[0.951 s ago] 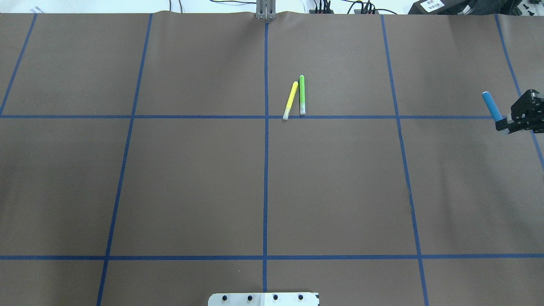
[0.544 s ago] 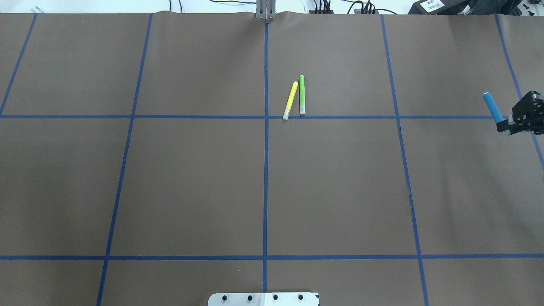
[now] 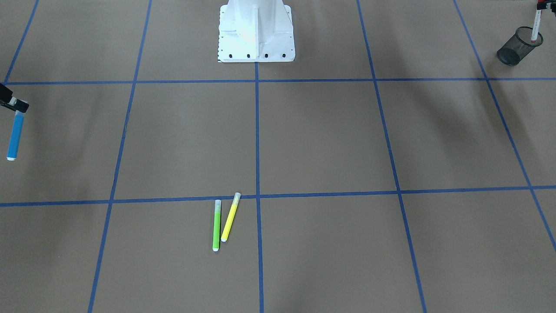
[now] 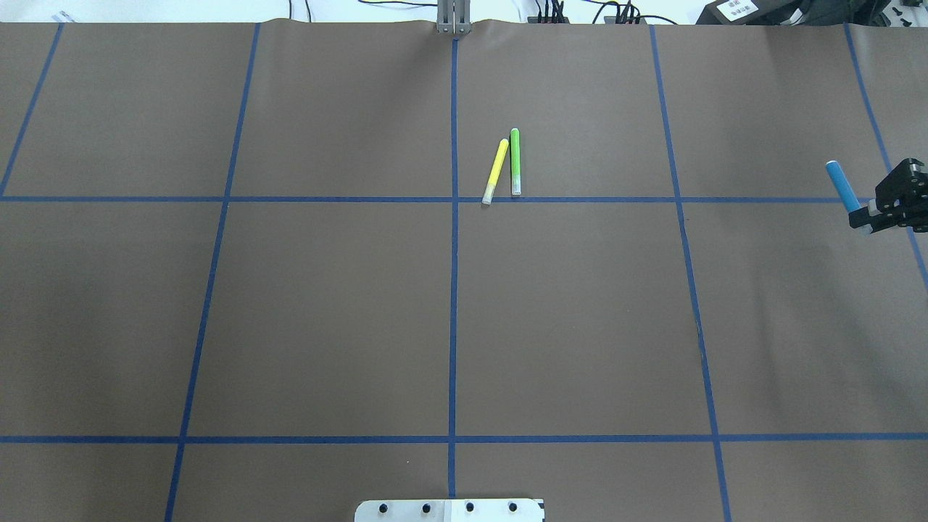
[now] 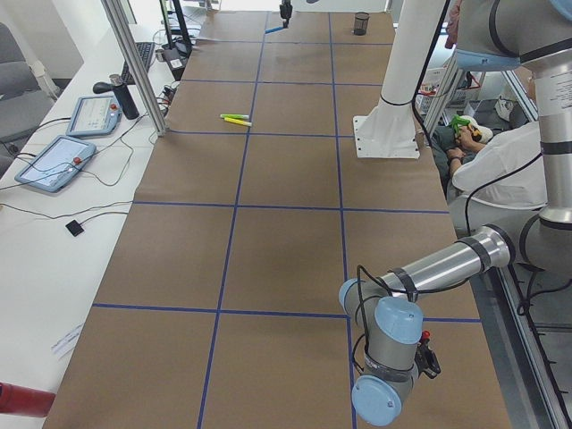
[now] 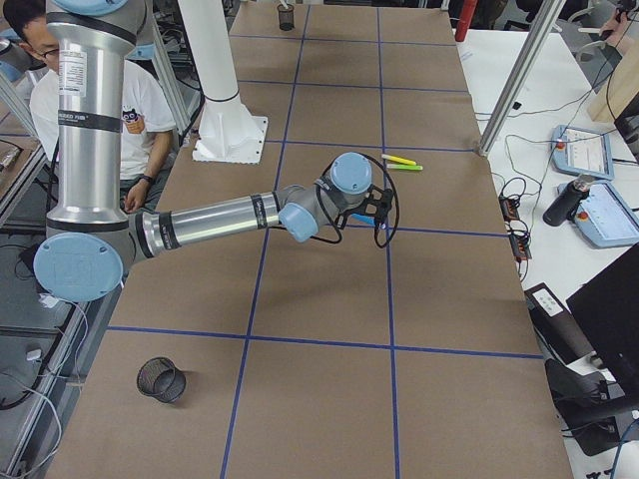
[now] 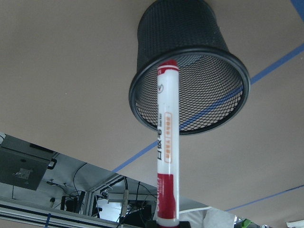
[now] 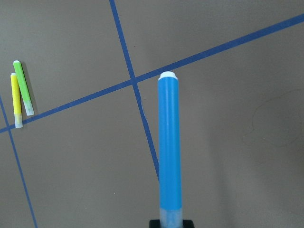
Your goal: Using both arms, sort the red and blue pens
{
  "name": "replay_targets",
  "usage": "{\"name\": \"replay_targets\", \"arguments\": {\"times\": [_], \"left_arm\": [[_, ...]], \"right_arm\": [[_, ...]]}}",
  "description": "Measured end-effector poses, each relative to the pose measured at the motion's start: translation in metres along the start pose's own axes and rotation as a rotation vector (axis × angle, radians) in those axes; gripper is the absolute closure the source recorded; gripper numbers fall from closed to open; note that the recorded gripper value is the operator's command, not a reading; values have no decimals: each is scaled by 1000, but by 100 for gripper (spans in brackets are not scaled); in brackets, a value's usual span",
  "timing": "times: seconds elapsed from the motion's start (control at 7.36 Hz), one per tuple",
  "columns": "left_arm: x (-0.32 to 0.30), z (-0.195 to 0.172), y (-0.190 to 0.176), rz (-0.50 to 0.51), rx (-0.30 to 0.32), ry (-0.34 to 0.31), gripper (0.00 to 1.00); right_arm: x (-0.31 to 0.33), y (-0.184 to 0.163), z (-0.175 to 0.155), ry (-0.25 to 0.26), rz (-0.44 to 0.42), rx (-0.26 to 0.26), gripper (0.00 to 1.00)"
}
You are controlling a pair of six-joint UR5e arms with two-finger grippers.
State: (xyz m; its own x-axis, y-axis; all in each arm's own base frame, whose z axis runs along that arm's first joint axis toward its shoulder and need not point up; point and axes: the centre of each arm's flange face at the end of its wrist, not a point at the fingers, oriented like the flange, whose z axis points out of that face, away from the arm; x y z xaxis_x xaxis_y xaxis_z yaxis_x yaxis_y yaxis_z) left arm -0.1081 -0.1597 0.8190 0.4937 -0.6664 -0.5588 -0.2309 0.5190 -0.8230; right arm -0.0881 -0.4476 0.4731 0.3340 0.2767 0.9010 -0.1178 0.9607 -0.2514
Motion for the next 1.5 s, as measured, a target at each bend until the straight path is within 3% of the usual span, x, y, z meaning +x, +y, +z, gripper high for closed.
{"name": "replay_targets", "arguments": {"times": [0.54, 1.09, 1.22, 1.5], "left_arm": [[-5, 0, -18, 36, 60, 19, 0], [48, -59, -45, 198, 234, -23, 0], [66, -78, -49, 230, 284, -43, 0], [107, -120, -55, 304, 393, -87, 0]], "right_arm": [[-5, 3, -3, -11, 6, -9, 100], [23, 17, -6, -19, 69, -57, 100], [35, 19, -6, 0, 80, -37, 100], [54, 8, -1, 102, 38, 81, 100]]}}
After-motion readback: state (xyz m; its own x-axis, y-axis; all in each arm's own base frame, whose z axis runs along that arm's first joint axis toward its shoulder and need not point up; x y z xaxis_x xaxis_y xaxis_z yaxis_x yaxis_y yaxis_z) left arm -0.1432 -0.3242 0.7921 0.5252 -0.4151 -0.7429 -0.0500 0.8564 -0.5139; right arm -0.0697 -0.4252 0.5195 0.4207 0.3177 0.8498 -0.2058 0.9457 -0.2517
